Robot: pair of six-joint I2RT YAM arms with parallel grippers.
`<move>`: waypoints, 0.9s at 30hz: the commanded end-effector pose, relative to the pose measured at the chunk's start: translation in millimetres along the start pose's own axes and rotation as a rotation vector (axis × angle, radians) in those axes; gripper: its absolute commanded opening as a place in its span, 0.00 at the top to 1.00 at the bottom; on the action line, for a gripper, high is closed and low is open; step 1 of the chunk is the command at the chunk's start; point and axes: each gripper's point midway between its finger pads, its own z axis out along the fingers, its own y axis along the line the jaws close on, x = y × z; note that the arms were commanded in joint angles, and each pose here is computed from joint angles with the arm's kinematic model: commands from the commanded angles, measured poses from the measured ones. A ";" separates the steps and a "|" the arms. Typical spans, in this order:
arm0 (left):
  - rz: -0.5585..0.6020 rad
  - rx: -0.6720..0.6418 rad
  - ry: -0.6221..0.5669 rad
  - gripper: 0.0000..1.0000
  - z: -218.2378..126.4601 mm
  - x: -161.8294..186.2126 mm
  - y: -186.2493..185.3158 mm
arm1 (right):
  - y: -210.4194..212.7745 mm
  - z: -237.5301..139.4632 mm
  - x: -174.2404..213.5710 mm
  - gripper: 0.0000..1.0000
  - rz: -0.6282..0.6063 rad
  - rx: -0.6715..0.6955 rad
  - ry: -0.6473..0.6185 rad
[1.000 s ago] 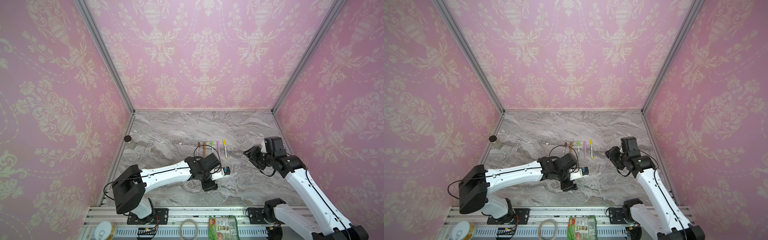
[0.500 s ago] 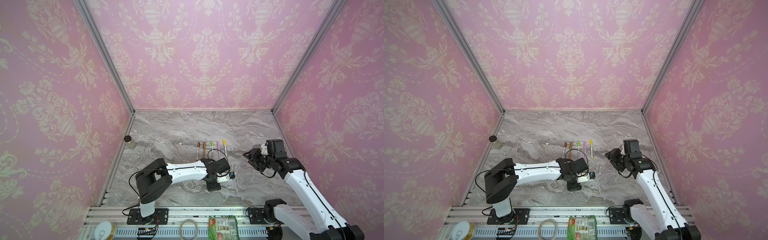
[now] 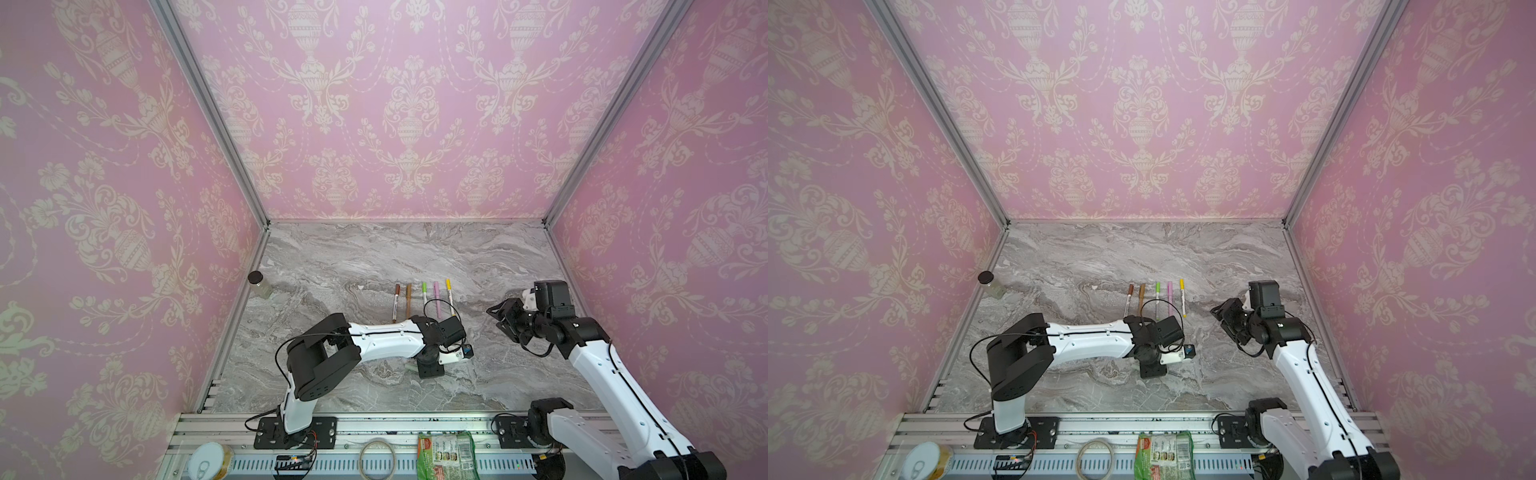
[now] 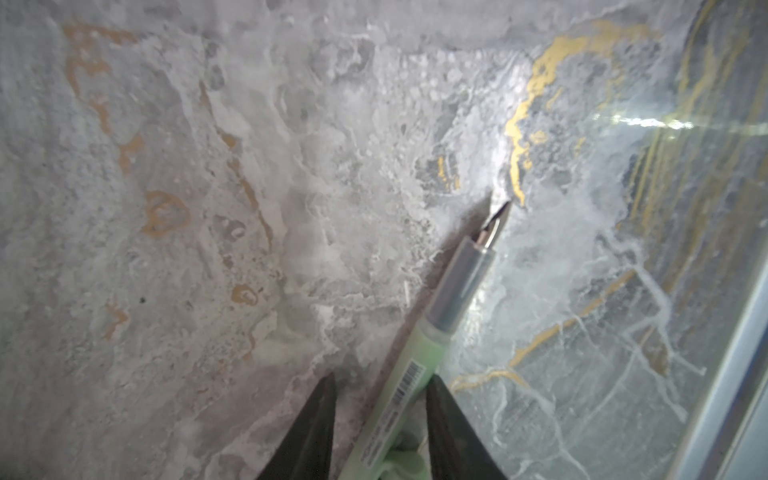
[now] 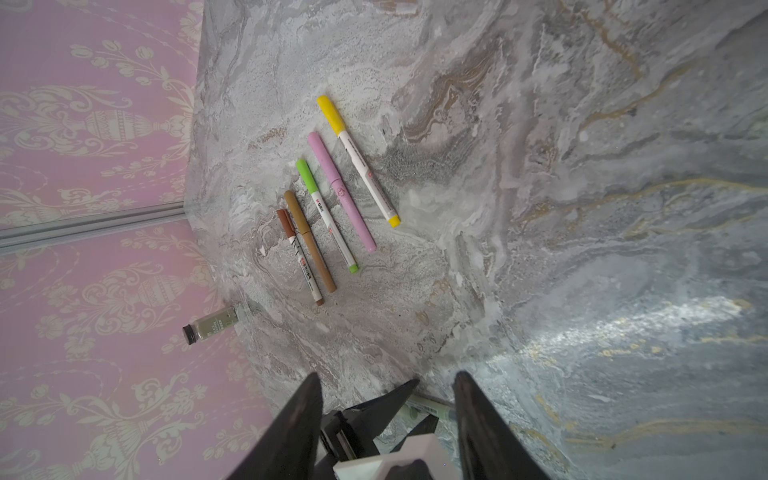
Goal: Insert the pens into the pen caps
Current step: 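Grasp the light green pen with the left gripper and lift it upright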
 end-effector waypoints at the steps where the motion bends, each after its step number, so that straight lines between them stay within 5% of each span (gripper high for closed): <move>1: 0.033 0.003 0.050 0.67 10.0 7.6 -1.0 | 0.3 -1.5 2.1 0.47 -0.019 -0.018 0.002; 16: 0.024 -0.042 0.000 0.92 24.0 -4.6 10.6 | -1.5 -7.3 -0.2 0.47 -0.019 -0.008 -0.016; 22: 0.013 -0.145 -0.126 0.95 -2.6 -27.7 31.5 | 5.3 -12.0 -2.2 0.47 -0.026 -0.038 -0.031; 27: -0.071 -0.186 -0.306 0.97 -57.7 -51.9 52.7 | 34.9 -25.5 -4.3 0.47 -0.089 -0.177 -0.059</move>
